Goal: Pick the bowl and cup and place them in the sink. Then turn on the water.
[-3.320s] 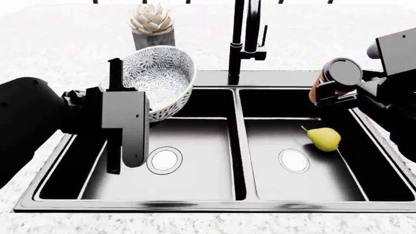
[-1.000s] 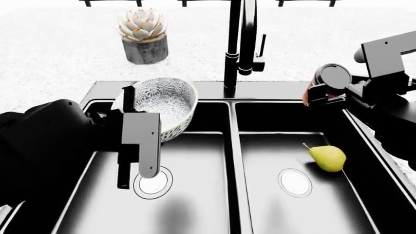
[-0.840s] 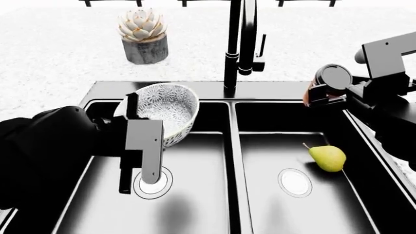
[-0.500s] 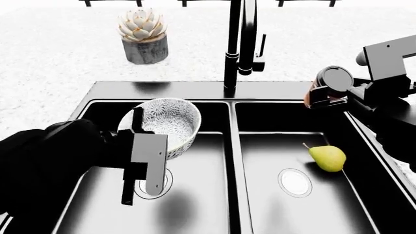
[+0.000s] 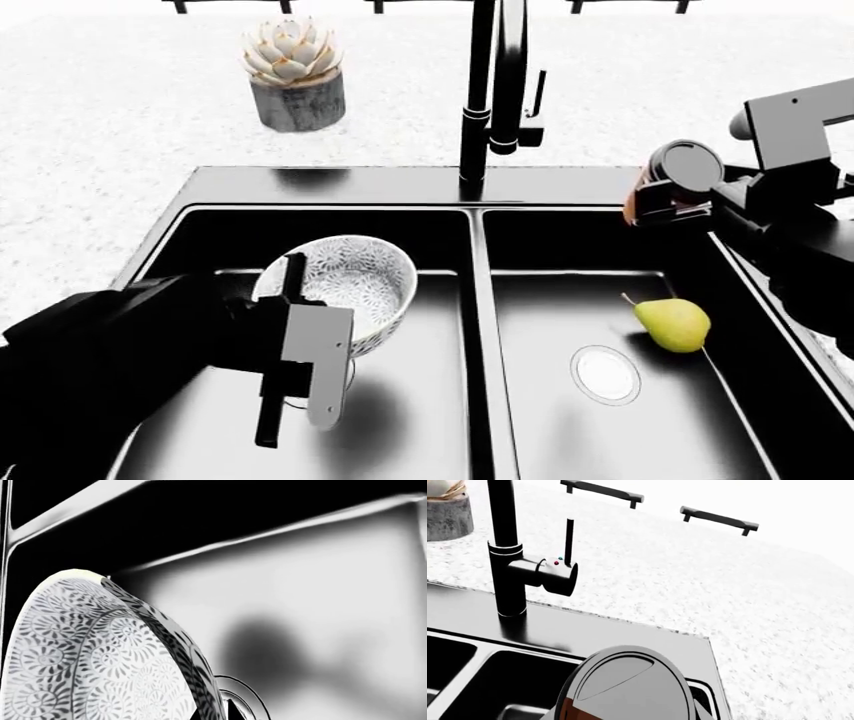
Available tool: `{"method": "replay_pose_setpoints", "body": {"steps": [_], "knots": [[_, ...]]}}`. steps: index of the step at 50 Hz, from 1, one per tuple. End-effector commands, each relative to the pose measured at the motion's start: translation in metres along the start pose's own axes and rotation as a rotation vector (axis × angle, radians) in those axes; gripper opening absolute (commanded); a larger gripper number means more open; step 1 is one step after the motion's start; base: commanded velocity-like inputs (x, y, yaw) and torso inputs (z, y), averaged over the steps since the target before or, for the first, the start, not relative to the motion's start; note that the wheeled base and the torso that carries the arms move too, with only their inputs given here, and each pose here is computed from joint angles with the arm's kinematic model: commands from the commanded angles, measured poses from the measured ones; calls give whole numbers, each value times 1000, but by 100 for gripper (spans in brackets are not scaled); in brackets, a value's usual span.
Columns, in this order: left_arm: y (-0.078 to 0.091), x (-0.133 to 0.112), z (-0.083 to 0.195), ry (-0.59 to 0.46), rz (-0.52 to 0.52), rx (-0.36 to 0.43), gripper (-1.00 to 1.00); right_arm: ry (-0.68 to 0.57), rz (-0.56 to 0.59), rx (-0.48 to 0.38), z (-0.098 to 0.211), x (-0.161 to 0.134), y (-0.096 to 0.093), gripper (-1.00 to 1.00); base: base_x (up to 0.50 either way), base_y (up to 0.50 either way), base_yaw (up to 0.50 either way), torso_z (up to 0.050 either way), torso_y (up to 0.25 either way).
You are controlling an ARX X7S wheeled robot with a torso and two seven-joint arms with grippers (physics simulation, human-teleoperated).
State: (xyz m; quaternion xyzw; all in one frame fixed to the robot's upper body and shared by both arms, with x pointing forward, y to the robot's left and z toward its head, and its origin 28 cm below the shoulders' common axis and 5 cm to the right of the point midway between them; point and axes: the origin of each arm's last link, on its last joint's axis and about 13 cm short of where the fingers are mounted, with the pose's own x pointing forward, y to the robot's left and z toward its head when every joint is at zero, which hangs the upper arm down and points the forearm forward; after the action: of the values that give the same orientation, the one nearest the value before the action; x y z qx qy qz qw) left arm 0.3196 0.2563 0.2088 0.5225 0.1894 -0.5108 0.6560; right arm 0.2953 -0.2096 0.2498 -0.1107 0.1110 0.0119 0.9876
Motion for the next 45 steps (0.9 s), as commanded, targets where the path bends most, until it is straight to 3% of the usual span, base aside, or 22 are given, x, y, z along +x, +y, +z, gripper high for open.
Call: {"method": "replay_pose_setpoints", "body": {"steps": [1,45], "knots": [[-3,6,-1,-5,-11,5,-100,-13,-16,-6,1,-1,-3,-100,0,0,0,0,10],[-20,26,-7,-13,-84,-6,-100,-9,-22,-1,-1,-1,-4,-100,0,0,0,0,1]]}}
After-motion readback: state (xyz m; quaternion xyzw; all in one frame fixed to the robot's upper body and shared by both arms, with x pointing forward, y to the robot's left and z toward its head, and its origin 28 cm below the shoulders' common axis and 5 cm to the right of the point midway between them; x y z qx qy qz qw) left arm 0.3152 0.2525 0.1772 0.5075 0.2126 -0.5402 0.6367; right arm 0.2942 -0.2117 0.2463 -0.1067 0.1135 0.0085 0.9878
